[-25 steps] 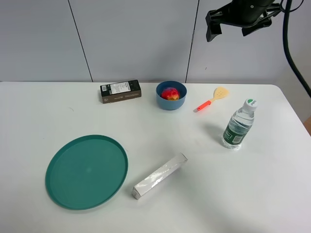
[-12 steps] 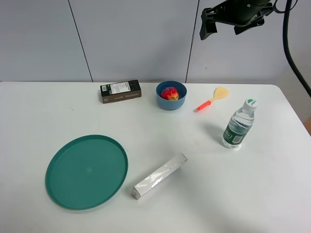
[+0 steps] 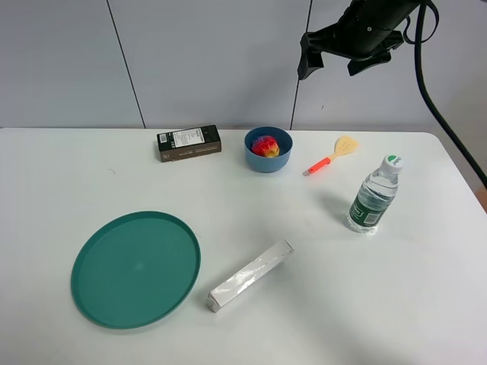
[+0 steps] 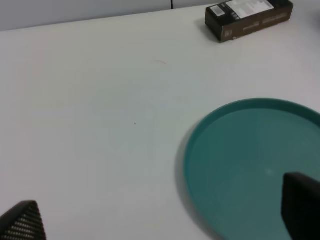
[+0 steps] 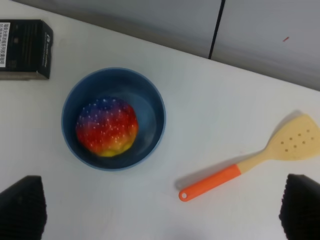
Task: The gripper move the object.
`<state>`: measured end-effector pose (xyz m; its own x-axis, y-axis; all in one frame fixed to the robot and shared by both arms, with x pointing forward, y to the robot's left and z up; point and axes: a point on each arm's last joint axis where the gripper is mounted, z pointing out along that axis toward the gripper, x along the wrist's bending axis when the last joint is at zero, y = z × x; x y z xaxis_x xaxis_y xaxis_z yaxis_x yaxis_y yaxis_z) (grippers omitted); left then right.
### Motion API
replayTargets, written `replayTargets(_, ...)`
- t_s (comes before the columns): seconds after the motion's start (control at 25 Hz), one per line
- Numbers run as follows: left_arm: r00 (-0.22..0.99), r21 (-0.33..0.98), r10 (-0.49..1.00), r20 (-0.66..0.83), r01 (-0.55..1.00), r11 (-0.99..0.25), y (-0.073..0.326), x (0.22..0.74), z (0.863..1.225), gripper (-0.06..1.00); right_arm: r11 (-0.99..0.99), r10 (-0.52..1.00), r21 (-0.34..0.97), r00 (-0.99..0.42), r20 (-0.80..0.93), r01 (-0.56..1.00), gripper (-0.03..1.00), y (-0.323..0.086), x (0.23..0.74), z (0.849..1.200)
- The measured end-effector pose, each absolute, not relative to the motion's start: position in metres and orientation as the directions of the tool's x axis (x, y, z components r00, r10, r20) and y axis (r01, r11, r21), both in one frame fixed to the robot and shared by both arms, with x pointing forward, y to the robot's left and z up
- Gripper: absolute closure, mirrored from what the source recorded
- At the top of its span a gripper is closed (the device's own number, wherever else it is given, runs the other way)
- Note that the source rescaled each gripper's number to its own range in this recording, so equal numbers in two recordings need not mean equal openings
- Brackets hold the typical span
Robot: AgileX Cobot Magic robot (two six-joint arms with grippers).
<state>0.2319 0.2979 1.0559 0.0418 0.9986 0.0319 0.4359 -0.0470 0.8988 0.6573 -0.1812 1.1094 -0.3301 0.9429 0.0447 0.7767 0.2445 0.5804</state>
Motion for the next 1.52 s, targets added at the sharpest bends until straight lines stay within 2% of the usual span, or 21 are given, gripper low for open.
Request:
replayTargets(0.24,0.042,0.899,0.999,0.032,0.436,-0.047,0.298,0.232,1.056,-0.06,0.275,0.950,0.518,-0.311,-0.018,0.810,0.17,-0.190,0.650,1.111)
replayTargets(0.68,0.042,0.899,0.999,0.032,0.436,-0.047,0.298,0.232,1.056,-0.06,0.230,0.971,0.494,-0.228,-0.066,0.838,0.17,-0.229,0.627,1.144)
replayTargets(0.96,0.042,0.899,0.999,0.033,0.436,-0.048,0.298,0.232,1.056,-0.06,0.162,0.987,0.568,-0.147,-0.073,0.807,0.17,-0.262,0.603,1.183)
replayTargets(1.2,0.042,0.899,0.999,0.033,0.436,-0.048,0.298,0.232,1.056,-0.06,0.138,0.990,0.612,-0.116,-0.076,0.779,0.17,-0.275,0.565,1.206)
replayTargets(1.52,0.042,0.899,0.999,0.033,0.436,-0.048,0.298,0.232,1.056,-0.06,0.079,0.996,0.629,-0.039,-0.077,0.774,0.17,-0.301,0.492,1.207)
